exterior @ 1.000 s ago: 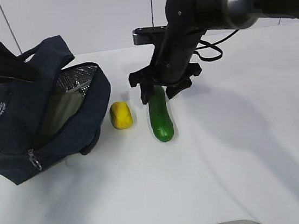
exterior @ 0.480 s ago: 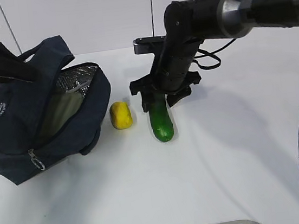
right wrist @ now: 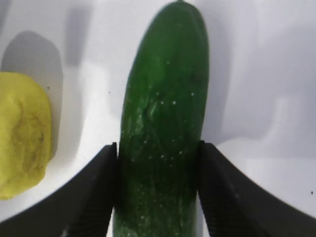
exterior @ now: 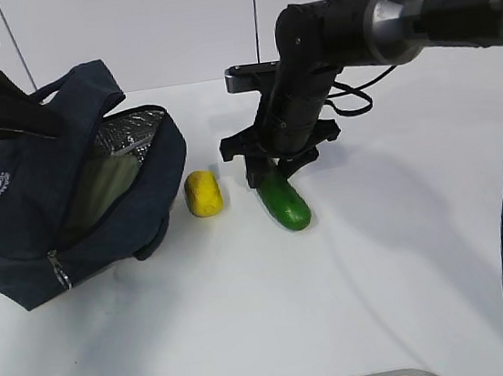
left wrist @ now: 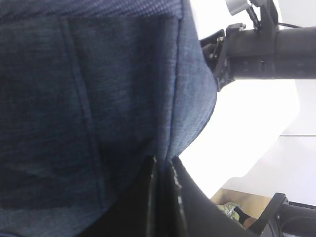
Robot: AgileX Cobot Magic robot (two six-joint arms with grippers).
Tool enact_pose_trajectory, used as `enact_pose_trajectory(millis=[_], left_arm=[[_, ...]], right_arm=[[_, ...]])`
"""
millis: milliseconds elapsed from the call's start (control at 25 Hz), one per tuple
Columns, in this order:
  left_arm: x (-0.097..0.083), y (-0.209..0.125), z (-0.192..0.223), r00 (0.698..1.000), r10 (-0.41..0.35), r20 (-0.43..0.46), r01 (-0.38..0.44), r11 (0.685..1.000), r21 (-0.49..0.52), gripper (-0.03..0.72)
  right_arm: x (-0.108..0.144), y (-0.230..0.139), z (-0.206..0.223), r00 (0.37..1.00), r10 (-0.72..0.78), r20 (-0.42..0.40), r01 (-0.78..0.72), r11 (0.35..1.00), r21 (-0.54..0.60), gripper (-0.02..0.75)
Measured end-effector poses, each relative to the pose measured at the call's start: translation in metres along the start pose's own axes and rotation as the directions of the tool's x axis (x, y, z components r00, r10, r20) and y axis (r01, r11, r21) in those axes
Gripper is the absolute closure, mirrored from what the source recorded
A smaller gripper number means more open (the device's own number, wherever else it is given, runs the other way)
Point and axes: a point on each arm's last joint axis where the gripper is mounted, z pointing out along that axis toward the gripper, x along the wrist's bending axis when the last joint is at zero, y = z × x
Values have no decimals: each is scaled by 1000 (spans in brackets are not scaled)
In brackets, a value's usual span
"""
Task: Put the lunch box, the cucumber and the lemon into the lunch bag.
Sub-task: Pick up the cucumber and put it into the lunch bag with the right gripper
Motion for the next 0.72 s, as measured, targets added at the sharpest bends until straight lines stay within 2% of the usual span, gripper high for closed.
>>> enact_pose_trajectory(millis=[160,400,560,720], left_arm=[[0,0,0,1000,0,0,0,1000,0,702],[0,0,0,1000,0,2,0,1000,3,702],[0,0,0,1000,0,2,0,1000,3,702],[0,0,0,1000,0,2,0,1000,4,702]], right_arm=[[0,0,0,1000,0,1,0,1000,4,364],[3,0,-9,1000,2,-5,-2,997,71,382],[9,12,-30,999,8,-36,-6,998,65,382],[20,24,-56,994,24,-106,-18,998,59,383]])
